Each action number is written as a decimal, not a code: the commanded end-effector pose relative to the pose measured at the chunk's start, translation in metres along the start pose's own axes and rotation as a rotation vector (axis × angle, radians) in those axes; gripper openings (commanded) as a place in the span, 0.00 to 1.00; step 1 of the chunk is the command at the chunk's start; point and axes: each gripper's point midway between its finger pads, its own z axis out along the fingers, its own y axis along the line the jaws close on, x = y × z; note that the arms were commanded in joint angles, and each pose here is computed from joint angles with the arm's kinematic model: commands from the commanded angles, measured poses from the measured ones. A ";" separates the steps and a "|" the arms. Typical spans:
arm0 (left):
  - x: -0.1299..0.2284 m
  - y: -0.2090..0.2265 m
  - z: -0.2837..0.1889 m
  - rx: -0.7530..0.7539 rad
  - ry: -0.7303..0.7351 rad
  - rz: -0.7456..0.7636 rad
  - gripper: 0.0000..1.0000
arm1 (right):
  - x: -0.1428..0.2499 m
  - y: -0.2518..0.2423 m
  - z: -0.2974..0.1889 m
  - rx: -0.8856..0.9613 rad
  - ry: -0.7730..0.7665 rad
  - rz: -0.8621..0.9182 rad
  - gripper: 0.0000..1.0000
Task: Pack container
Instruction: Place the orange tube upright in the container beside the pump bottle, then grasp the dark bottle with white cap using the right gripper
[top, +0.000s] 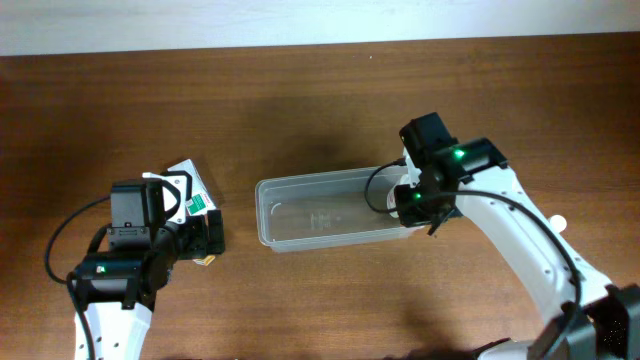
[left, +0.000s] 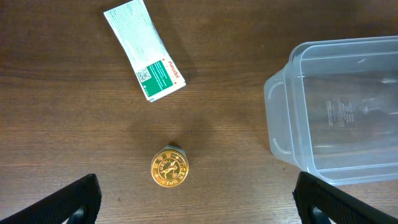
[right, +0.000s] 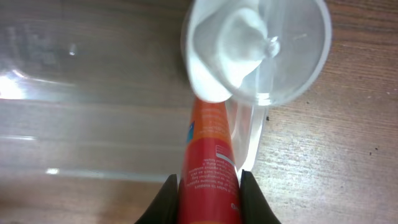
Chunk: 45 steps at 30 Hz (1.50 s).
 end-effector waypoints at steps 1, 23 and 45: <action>-0.007 -0.002 -0.004 0.003 -0.020 0.027 0.99 | -0.001 -0.001 0.010 0.028 0.018 -0.002 0.14; -0.007 -0.002 -0.004 0.003 -0.019 0.027 0.99 | -0.027 -0.026 -0.087 0.093 -0.243 0.123 0.48; -0.007 -0.002 -0.004 0.004 -0.019 0.027 0.99 | 0.041 -0.249 -0.040 0.127 0.032 0.856 0.78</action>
